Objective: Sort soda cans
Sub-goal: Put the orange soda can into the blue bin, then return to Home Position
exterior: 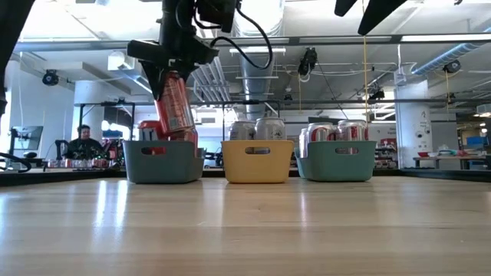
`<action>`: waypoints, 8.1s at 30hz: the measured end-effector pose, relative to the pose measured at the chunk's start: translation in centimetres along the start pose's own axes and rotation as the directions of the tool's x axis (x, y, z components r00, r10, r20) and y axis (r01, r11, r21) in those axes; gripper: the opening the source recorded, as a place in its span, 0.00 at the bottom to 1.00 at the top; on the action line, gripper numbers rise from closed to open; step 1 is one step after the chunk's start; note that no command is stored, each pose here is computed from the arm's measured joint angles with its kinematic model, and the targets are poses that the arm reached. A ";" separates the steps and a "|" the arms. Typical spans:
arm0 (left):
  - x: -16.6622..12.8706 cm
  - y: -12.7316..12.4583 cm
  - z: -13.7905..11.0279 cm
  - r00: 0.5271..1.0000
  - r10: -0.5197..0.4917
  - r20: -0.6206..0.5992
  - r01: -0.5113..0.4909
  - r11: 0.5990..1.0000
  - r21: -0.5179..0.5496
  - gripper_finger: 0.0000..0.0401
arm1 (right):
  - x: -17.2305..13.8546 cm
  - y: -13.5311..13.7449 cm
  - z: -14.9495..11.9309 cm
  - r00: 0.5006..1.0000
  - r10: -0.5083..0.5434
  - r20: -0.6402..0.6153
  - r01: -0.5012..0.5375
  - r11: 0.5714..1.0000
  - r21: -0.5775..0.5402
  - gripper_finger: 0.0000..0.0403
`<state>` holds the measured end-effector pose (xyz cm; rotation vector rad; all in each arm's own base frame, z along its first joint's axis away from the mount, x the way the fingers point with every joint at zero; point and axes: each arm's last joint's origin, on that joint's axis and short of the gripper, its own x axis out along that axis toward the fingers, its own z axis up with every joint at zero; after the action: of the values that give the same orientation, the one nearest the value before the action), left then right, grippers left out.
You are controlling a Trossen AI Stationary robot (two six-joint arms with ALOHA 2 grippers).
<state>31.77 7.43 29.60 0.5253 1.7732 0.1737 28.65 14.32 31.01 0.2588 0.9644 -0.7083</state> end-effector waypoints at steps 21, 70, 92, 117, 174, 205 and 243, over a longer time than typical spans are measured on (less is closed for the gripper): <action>5.2 -0.5 3.9 0.983 -0.050 -0.175 0.058 0.998 0.039 0.73 | -0.1 0.1 -0.1 1.000 0.003 0.001 -0.003 1.000 0.003 0.94; 9.3 -2.8 -9.7 0.961 -0.277 0.001 0.254 0.881 -0.400 0.68 | -0.1 0.5 0.1 0.999 0.039 0.017 -0.040 0.999 0.031 0.94; 10.3 -2.5 -8.5 0.970 -0.206 0.131 0.242 0.876 -0.416 0.64 | -0.1 0.5 0.0 0.999 0.049 -0.001 -0.048 0.998 0.044 0.94; 9.8 -2.8 -9.3 0.966 -0.236 0.104 0.257 0.856 -0.449 0.64 | -0.6 0.5 0.4 0.996 0.085 0.019 -0.085 0.996 0.039 0.94; 1.2 -10.1 -23.0 0.083 0.328 0.941 0.611 0.729 -0.308 0.57 | -2.6 -24.8 -4.9 0.715 0.364 0.596 -0.473 0.880 0.030 0.06; 4.7 -9.9 -17.7 -0.163 0.344 0.925 0.664 0.731 -0.155 0.57 | 7.0 -21.0 -9.4 0.201 0.555 0.807 -0.440 0.788 -0.431 0.05; 7.1 -16.4 -15.1 -0.374 0.017 0.927 0.458 0.873 0.169 0.57 | 11.1 -20.9 -13.4 0.410 0.681 0.606 -0.600 0.702 -0.384 0.04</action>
<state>11.95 -1.68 21.07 -0.1251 -0.0674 -0.3030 10.23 0.48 16.53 0.2069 0.0698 0.0226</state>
